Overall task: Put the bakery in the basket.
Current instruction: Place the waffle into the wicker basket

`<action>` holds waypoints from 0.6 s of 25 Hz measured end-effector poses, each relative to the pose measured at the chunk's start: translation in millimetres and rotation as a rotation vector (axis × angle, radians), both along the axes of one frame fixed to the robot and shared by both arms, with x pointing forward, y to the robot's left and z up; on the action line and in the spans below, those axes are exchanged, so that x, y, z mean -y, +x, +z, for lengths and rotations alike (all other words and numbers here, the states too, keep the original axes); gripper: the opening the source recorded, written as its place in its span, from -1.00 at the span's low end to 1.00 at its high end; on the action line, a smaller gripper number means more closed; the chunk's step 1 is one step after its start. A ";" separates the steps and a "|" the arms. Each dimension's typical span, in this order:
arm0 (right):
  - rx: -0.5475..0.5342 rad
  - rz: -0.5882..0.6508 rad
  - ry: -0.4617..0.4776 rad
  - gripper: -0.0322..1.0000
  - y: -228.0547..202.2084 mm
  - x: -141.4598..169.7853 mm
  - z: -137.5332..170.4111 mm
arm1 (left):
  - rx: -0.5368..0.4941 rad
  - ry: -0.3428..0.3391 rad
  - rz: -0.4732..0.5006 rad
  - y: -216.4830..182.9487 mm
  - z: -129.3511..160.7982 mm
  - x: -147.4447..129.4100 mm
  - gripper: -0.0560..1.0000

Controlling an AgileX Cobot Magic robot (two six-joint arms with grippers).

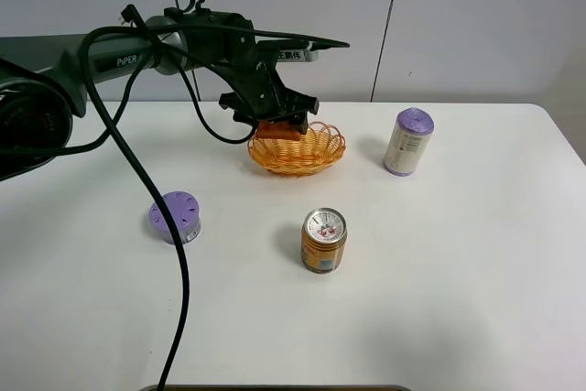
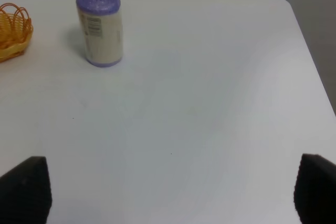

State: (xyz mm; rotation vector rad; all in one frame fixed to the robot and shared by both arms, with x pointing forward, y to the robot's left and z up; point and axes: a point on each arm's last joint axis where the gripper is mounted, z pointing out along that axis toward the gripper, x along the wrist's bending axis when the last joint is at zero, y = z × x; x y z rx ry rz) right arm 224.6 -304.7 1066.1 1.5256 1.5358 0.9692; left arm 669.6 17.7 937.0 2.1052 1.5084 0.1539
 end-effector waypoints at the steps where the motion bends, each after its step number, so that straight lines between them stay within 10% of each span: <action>1: 0.000 0.000 0.000 0.83 0.0 0.0 0.0 | -0.008 -0.003 0.003 0.0 -2.5 0.5 0.48; 15: 0.000 0.000 0.000 0.83 0.0 0.0 0.0 | -0.009 -0.010 0.008 1.5 -9.6 1.7 0.48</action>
